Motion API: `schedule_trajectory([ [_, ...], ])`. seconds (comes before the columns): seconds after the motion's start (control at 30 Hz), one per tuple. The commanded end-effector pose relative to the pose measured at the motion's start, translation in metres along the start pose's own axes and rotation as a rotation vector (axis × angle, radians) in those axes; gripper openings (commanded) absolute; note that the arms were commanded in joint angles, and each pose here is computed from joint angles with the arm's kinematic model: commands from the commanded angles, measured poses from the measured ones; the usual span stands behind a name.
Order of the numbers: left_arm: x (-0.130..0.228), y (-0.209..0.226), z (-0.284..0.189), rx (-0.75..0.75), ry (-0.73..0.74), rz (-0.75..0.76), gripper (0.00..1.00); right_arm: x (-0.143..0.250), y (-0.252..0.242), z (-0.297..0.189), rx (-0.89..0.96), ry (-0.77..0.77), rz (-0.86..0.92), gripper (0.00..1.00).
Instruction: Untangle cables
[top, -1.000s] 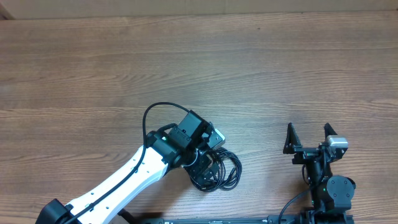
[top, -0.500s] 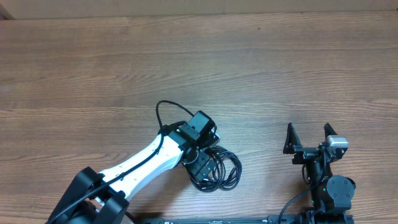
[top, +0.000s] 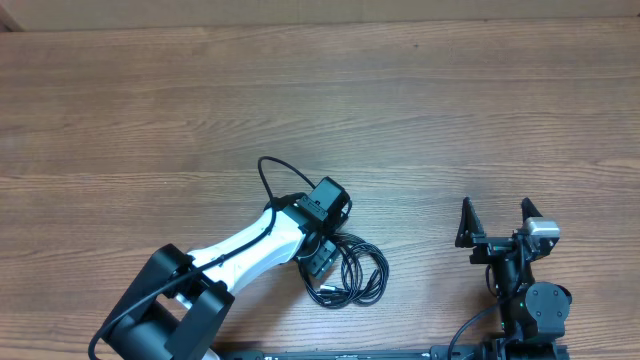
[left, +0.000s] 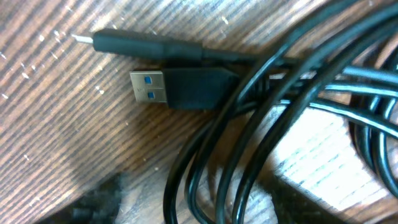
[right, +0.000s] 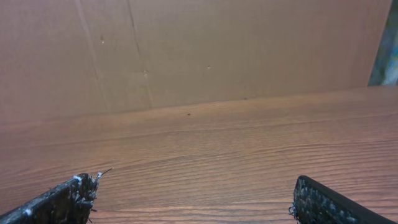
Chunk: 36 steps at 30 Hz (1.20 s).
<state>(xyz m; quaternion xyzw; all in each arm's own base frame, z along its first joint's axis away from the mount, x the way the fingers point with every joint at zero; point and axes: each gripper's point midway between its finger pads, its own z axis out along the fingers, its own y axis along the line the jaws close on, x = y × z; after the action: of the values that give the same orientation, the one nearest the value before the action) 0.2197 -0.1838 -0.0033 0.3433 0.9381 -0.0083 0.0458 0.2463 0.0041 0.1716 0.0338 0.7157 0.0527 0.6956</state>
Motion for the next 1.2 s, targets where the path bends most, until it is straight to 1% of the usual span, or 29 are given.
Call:
schedule_trajectory([
  [0.0,-0.002,-0.003,0.007,0.020,0.016,-0.010,0.59,0.002,-0.001,0.000,0.003,-0.003,0.000,1.00],
  [0.03,-0.002,-0.004,0.008,0.027,0.020,-0.010,0.62,0.002,-0.001,0.000,0.003,-0.003,0.000,1.00],
  [0.07,-0.001,-0.005,0.009,0.033,0.022,-0.010,0.63,0.002,-0.001,0.000,0.003,-0.003,0.000,1.00],
  [0.1,-0.002,-0.007,0.009,0.044,0.022,-0.010,0.61,0.002,-0.001,0.000,0.003,-0.003,0.000,1.00],
  [0.17,-0.009,-0.011,0.009,0.069,-0.009,-0.010,0.43,0.002,-0.001,0.000,0.003,-0.003,0.000,1.00],
  [0.2,-0.016,-0.011,0.009,0.069,-0.035,-0.010,0.25,0.002,-0.001,0.000,0.003,-0.003,0.000,1.00],
  [0.23,-0.019,-0.012,0.009,0.071,-0.047,-0.009,0.10,0.002,-0.001,0.000,0.003,-0.003,0.000,1.00],
  [0.27,-0.020,-0.013,0.009,0.081,-0.052,-0.009,0.04,0.002,-0.001,0.000,0.003,-0.003,0.000,1.00],
  [0.4,-0.033,-0.016,0.007,0.097,-0.104,-0.011,0.04,0.002,-0.001,0.000,0.003,-0.003,0.000,1.00],
  [0.57,-0.048,-0.041,-0.008,0.249,-0.144,0.001,0.04,0.002,-0.001,0.000,0.003,-0.003,0.000,1.00],
  [0.6,-0.057,-0.045,-0.021,0.273,-0.159,0.004,0.04,0.002,-0.001,0.000,0.003,-0.003,0.000,1.00],
  [0.8,-0.102,-0.044,-0.100,0.272,-0.281,0.020,0.04,0.002,-0.001,0.000,0.003,-0.003,0.000,1.00],
  [0.83,-0.110,-0.043,-0.120,0.272,-0.316,0.024,0.04,0.002,-0.001,0.000,0.003,-0.003,0.000,1.00],
  [1.0,-0.123,-0.052,-0.175,0.316,-0.431,0.052,0.04,0.002,-0.001,0.000,0.003,-0.003,0.000,1.00],
  [1.17,-0.122,-0.052,-0.206,0.326,-0.504,0.049,0.04,0.002,-0.001,0.000,0.003,-0.003,0.000,1.00],
])
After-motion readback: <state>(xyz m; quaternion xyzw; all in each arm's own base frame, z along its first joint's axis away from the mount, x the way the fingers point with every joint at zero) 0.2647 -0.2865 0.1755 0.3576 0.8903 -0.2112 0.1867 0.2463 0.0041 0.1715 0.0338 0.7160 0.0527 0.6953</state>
